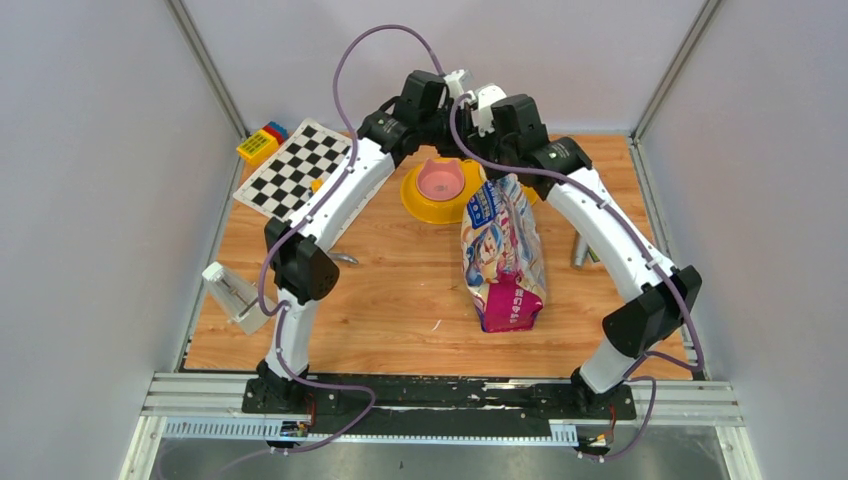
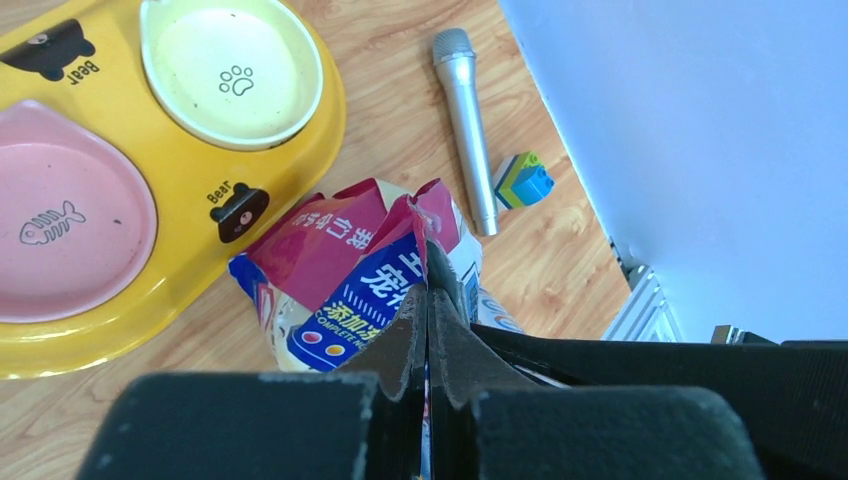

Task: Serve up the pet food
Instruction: Open the pet food bag at the center of the board.

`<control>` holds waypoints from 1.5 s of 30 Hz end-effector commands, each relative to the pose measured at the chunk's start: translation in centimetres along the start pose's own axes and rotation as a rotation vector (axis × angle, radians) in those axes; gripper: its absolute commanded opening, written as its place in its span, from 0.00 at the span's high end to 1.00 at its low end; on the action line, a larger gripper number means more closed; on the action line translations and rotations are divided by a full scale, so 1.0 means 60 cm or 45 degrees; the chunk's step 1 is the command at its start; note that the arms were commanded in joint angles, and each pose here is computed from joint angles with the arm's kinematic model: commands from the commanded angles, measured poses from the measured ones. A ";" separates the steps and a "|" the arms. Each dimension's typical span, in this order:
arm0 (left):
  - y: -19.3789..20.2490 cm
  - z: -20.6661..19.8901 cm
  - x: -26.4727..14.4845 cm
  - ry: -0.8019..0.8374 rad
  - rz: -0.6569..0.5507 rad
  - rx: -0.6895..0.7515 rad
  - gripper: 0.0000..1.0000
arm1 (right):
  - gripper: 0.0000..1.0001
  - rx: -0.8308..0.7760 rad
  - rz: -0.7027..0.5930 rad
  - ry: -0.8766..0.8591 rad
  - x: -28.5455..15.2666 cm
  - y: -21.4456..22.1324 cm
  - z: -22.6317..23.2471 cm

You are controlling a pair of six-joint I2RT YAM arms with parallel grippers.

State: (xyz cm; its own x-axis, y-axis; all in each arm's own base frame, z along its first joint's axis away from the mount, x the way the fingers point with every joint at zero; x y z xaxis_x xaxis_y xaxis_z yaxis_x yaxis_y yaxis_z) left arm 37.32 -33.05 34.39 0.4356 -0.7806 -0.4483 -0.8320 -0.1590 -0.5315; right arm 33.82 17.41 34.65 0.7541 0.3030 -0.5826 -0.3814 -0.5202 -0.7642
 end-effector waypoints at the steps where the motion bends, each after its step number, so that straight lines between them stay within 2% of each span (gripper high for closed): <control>1: -0.004 -0.063 -0.058 0.068 -0.064 0.102 1.00 | 1.00 -0.161 0.054 0.252 0.001 0.004 -0.027; 4: -0.003 -0.065 -0.065 0.039 -0.081 0.119 1.00 | 1.00 -0.251 0.089 0.321 0.000 0.009 -0.034; 10: -0.006 -0.065 -0.079 -0.050 -0.140 0.142 1.00 | 1.00 -0.354 0.050 0.513 -0.026 -0.002 -0.061; 21: -0.016 -0.072 -0.103 -0.096 -0.207 0.177 1.00 | 1.00 -0.510 0.021 0.675 -0.056 -0.017 -0.087; 27: -0.021 -0.074 -0.113 -0.111 -0.238 0.195 1.00 | 1.00 -0.590 -0.018 0.639 -0.072 -0.024 -0.091; 30: -0.025 -0.078 -0.116 -0.082 -0.244 0.190 1.00 | 1.00 -0.543 -0.038 0.558 -0.076 -0.024 -0.087; 32: -0.023 -0.086 -0.114 0.021 -0.205 0.171 0.99 | 1.00 -0.457 -0.045 0.456 -0.073 -0.021 -0.081; 33: -0.019 -0.087 -0.111 0.078 -0.155 0.159 0.96 | 1.00 -0.416 -0.062 0.395 -0.071 -0.020 -0.079; 35: -0.014 -0.090 -0.105 0.136 -0.118 0.128 0.83 | 1.00 -0.335 -0.079 0.293 -0.063 -0.013 -0.075; 36: -0.015 -0.093 -0.103 0.160 -0.115 0.113 0.71 | 1.00 -0.294 -0.091 0.253 -0.062 -0.009 -0.075; 37: -0.012 -0.091 -0.097 0.177 -0.089 0.103 0.65 | 1.00 -0.253 -0.103 0.210 -0.060 -0.006 -0.075; 38: -0.012 -0.091 -0.094 0.188 -0.087 0.089 0.54 | 1.00 -0.210 -0.118 0.168 -0.060 -0.002 -0.075; 40: -0.014 -0.089 -0.084 0.221 -0.069 0.073 0.42 | 1.00 -0.143 -0.150 0.084 -0.063 0.003 -0.073; 45: -0.027 -0.078 -0.052 0.245 -0.069 0.060 0.26 | 1.00 -0.090 -0.209 -0.047 -0.067 0.002 -0.058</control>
State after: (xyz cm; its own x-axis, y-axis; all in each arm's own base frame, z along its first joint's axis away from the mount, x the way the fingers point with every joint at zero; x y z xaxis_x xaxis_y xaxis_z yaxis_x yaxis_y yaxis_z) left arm 34.80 -32.49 38.88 0.4238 -0.8321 -0.3579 -0.8025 -0.1618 -0.5743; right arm 34.09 12.77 36.16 0.8086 0.2945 -0.5094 -0.2523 -0.6087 -0.7522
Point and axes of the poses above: each gripper's point midway between its finger pads, its own x axis out along the fingers, its own z axis along the line the jaws close on, y = z × x, the point moved 9 cm from there along -x, back along the fingers, and after that the axes turned 13 degrees about -x, right-handed, at the moved point
